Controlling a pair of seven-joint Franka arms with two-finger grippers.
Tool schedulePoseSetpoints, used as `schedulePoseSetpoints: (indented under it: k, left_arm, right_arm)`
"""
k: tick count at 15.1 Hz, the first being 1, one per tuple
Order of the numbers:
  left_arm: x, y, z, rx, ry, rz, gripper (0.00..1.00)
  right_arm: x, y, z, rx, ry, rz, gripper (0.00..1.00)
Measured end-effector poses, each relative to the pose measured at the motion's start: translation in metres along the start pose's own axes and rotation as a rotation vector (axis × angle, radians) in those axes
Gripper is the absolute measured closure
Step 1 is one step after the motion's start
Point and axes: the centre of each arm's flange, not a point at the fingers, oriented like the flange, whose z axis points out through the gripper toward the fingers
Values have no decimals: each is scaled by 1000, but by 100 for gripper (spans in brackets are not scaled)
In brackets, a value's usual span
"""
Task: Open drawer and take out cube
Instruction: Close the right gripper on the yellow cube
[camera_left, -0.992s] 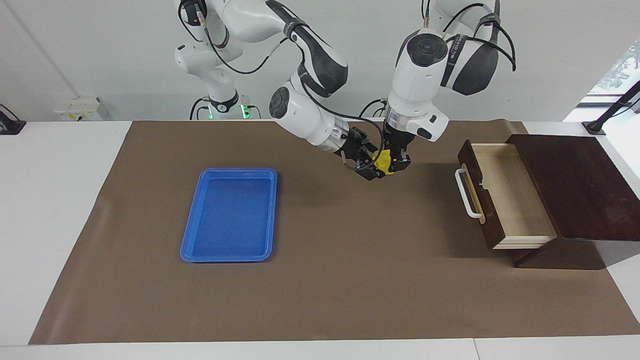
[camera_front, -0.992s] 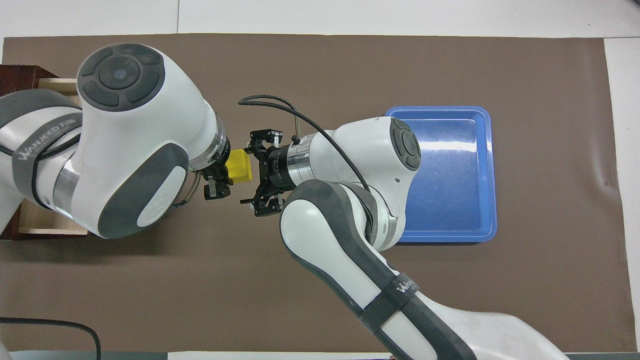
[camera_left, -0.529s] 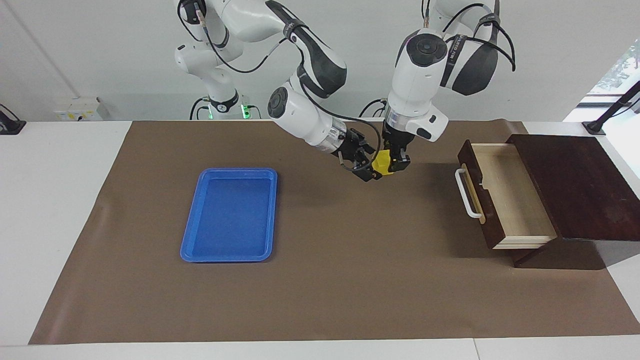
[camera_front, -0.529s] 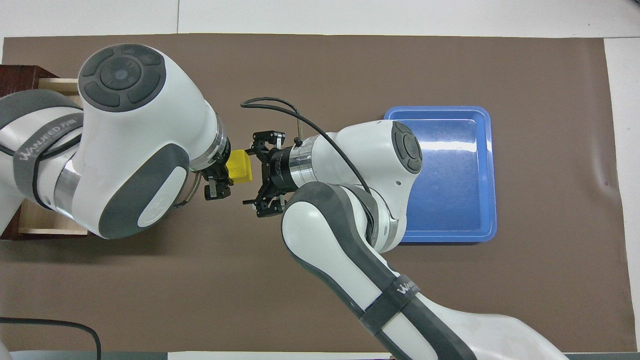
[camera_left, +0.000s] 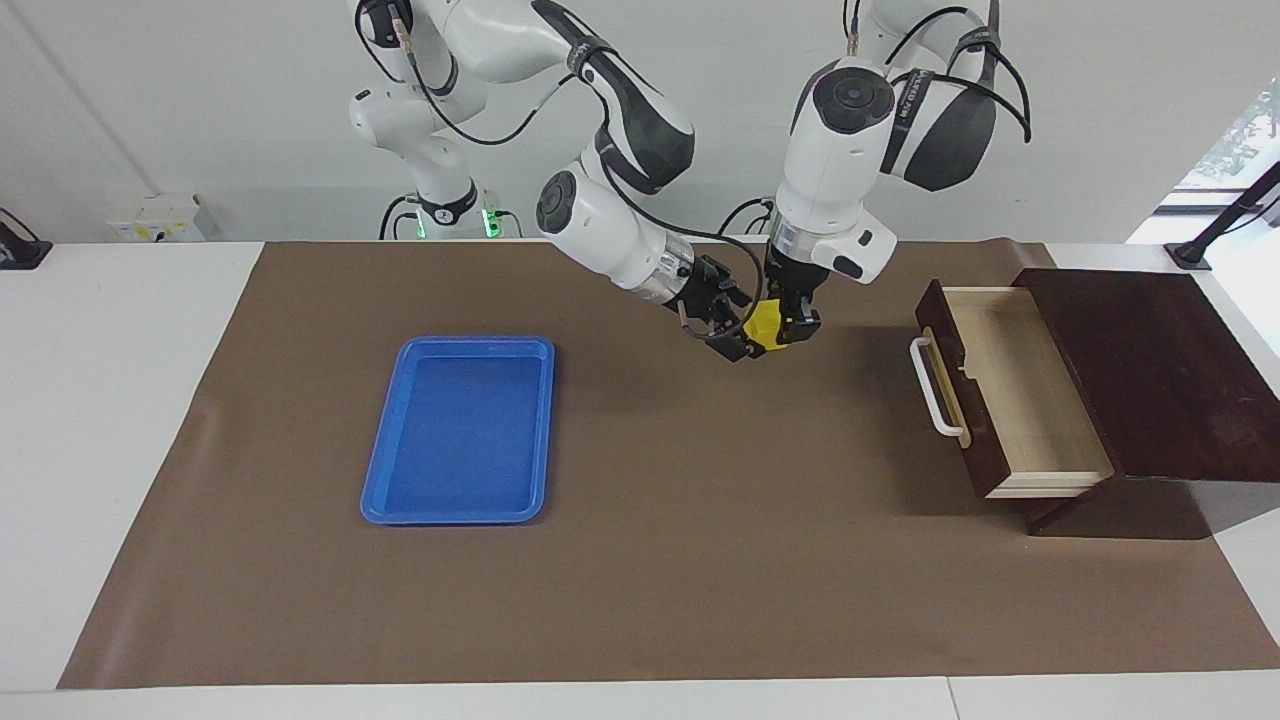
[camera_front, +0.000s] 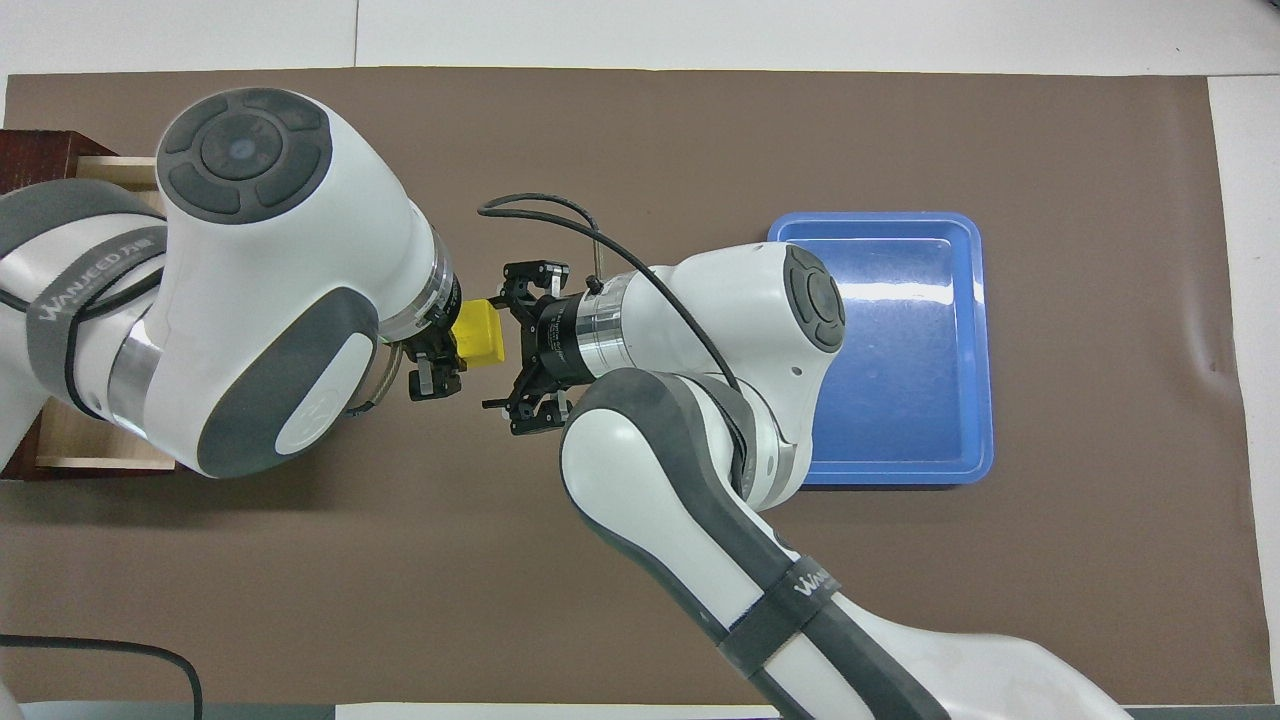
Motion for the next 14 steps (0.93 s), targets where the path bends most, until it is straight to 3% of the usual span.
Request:
schedulePoseSetpoints:
  k: [4,8,14]
  left_arm:
    - [-1,0,0,0,0,1,45]
    - [-4,-4,1,7,8,16,45]
    - [-4,-4,0,3,8,16,45]
  right_arm:
    - [-2,0,0,11,0,-2,2]
    - [-1,-4,-4,41,1,0,42]
    - [-1,-4,-5,42,0,-1,42]
